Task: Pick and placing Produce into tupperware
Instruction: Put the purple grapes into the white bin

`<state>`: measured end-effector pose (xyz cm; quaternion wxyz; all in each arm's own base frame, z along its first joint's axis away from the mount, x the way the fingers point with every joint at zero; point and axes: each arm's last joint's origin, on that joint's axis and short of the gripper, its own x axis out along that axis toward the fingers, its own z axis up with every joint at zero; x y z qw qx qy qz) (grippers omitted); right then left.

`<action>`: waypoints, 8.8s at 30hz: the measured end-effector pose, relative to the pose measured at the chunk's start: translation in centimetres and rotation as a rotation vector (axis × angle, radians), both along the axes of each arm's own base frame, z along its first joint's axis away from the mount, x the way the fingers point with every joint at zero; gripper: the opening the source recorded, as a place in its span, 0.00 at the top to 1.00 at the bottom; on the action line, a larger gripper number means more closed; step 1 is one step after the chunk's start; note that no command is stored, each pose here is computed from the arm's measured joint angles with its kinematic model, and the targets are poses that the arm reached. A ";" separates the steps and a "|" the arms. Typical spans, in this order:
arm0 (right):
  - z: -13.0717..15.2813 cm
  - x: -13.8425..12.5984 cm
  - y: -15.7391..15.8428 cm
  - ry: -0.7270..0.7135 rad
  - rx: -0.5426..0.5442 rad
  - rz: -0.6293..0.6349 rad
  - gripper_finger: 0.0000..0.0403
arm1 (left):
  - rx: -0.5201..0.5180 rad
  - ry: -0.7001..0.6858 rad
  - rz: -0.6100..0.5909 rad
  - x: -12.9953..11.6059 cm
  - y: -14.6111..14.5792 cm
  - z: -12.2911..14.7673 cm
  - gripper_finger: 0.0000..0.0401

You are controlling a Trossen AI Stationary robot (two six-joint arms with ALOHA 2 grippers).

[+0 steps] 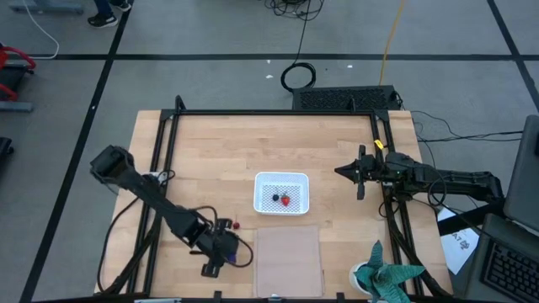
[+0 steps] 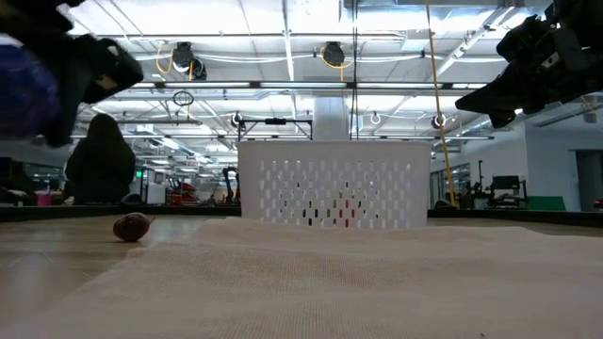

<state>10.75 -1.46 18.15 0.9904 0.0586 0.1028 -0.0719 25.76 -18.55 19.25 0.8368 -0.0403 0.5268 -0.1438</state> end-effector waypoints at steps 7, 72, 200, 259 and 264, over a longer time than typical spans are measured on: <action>0.0 0.0 0.0 0.000 -0.002 0.001 1.00 | 0.038 -0.092 0.006 -0.3 3.5 3.6 0.45; 0.0 0.0 0.0 0.003 -0.036 0.007 1.00 | 0.314 -0.505 0.240 -10.8 21.8 11.4 0.44; 0.0 0.1 0.0 0.005 0.007 -0.002 1.00 | 0.191 -0.096 0.180 14.1 17.2 -1.1 0.44; -0.2 0.4 0.0 0.025 0.011 -0.002 1.00 | 0.232 0.125 0.106 17.9 18.2 -2.9 0.44; -0.2 0.4 0.0 0.027 0.011 -0.002 1.00 | 0.229 0.116 0.107 18.0 18.2 -3.1 0.44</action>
